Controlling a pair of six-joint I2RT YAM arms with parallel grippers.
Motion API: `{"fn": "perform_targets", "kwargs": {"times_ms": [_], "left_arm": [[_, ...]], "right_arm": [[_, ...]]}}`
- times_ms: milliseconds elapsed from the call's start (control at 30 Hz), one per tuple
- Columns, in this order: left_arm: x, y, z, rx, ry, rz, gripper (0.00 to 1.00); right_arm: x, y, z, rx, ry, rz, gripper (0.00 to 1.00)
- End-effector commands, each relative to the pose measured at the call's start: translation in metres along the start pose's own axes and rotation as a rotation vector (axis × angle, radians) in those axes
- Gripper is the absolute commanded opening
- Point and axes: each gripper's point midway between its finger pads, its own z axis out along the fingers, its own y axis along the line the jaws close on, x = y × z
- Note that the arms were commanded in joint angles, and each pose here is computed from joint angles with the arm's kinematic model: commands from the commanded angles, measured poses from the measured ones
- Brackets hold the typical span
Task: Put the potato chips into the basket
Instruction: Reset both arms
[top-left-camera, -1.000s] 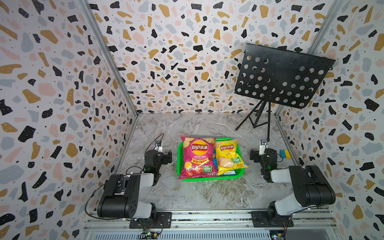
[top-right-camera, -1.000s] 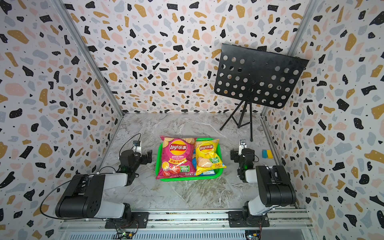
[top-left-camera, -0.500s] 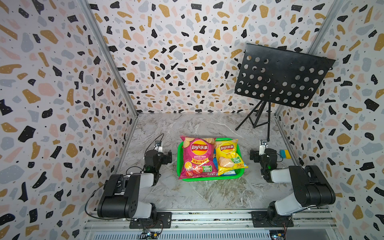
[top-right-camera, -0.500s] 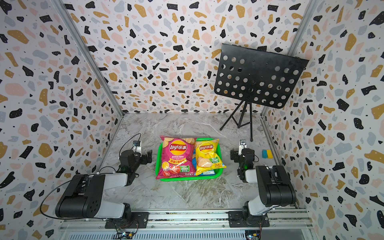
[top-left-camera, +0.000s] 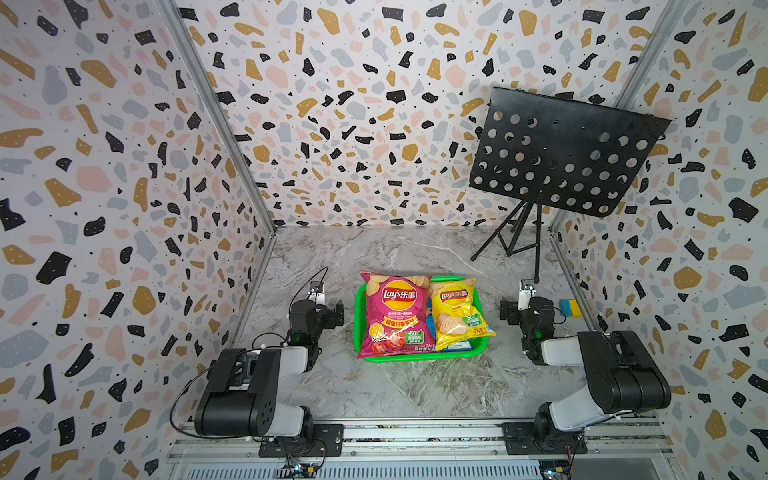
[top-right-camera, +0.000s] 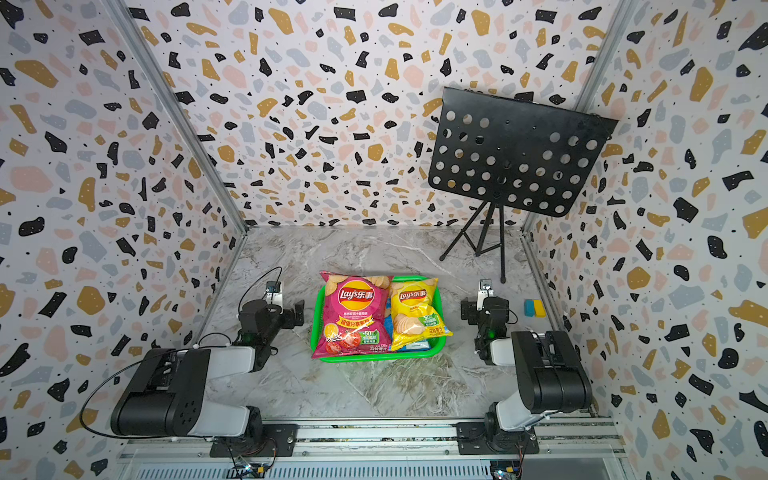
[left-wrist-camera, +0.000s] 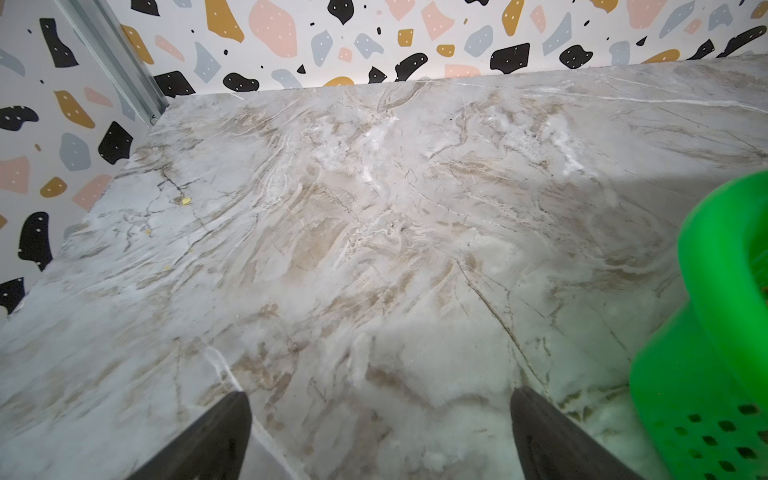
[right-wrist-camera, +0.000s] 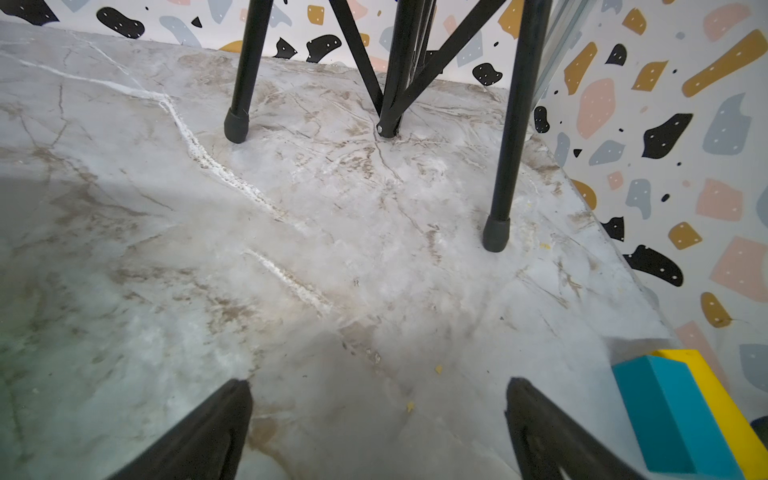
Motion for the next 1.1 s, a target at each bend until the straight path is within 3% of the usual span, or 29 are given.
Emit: {"fn": "perform_targets", "kwargs": {"times_ms": [0,1067], "left_arm": [[-0.0198,0.0007,-0.0002,-0.008,-0.058,0.012,1.00],[-0.0204,0.0015,0.0013,-0.014,-0.059,0.016,1.00]], "right_arm": [[-0.0140,-0.0002,-0.0006,-0.003,-0.041,0.013,1.00],[-0.0139,0.0004,-0.0007,-0.004,-0.040,0.012,1.00]]}}
